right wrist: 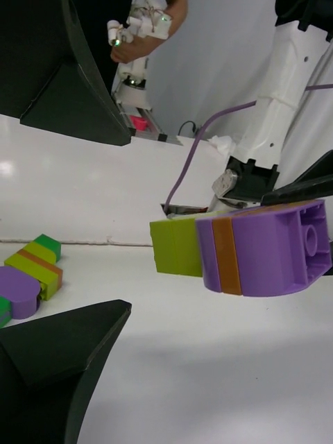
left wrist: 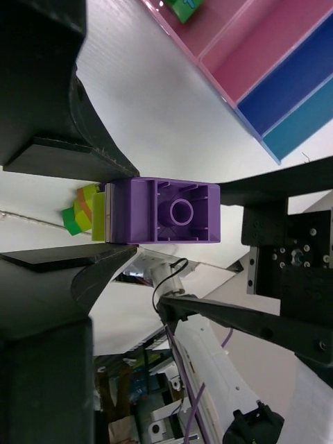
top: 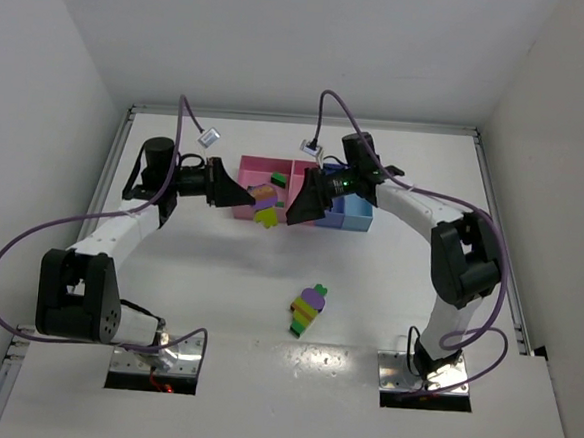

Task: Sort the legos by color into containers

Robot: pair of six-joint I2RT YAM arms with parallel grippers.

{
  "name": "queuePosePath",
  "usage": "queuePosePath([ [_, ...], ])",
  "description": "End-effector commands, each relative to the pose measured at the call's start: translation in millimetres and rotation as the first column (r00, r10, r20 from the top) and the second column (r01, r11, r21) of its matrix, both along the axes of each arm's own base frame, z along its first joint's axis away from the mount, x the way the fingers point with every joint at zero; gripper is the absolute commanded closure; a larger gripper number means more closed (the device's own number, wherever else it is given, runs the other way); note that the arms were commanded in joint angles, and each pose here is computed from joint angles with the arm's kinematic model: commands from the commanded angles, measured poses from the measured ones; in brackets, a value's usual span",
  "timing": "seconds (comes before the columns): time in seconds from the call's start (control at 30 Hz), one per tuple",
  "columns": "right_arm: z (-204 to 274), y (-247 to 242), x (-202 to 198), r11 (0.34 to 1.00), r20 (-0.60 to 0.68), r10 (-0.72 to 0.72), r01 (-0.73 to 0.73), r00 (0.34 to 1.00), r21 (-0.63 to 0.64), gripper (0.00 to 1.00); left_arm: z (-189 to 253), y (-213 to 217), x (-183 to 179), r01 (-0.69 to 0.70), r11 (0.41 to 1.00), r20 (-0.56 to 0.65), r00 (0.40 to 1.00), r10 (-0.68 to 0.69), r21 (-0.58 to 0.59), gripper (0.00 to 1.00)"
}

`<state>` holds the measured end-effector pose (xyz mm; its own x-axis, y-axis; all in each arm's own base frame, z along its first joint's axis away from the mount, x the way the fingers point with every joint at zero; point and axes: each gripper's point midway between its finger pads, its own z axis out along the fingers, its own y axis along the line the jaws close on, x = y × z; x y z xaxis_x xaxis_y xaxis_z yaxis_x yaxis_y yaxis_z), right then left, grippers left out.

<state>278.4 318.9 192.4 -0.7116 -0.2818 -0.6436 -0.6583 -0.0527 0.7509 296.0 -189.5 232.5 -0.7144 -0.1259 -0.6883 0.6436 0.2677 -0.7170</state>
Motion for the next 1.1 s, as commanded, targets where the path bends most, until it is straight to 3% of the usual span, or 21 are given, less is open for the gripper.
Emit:
queuePosePath([
  [0.0,5.8,8.3,3.0,0.999,0.123,0.028,-0.032,0.992,0.031,0.07,19.0,-5.3,-6.0,0.066,0.998,0.057,0.996,-0.065,-0.014,0.93],
  [0.57,14.7,40.4,0.8,0.997,0.115,0.012,-0.021,0.993,0.075,0.07,22.5,-13.7,-5.4,0.057,0.998,0.049,0.997,-0.056,-0.032,0.93],
  [0.67,11.0,43.4,-1.9,0.997,0.107,0.022,-0.029,0.994,0.07,0.25,22.5,-13.6,-2.1,0.036,0.999,0.048,0.998,-0.034,-0.037,0.93],
  [0.7,11.0,43.4,-1.9,0.997,0.107,0.022,-0.029,0.994,0.07,0.42,22.7,-13.7,-2.3,0.035,0.999,0.04,0.999,-0.033,-0.039,0.93],
  [0.8,10.8,45.1,-7.2,0.997,0.098,0.039,-0.046,0.994,0.069,0.66,29.2,-13.9,3.1,0.01,0.999,0.049,0.999,-0.008,-0.053,0.93],
  [0.83,8.0,43.7,-10.1,0.996,0.087,0.048,-0.054,0.995,0.067,0.83,27.4,-13.7,4.2,-0.001,0.998,0.044,0.999,0.004,-0.055,0.93],
  [0.93,0.6,40.4,-22.9,0.997,0.054,0.059,-0.061,0.997,0.05,1.0,28.5,-13.4,6.9,-0.013,0.998,0.056,0.998,0.016,-0.055,0.93],
  [1.03,1.7,28.2,-35.3,0.996,0.052,0.074,-0.077,0.996,0.047,1.0,32.2,-7.5,14.2,-0.069,0.997,0.088,0.993,0.073,-0.045,0.93],
  [1.07,7.6,25.8,-38.1,0.994,0.109,0.081,-0.087,0.991,0.059,1.0,28.5,-3.9,15.7,-0.079,0.996,0.092,0.992,0.083,-0.039,0.93],
])
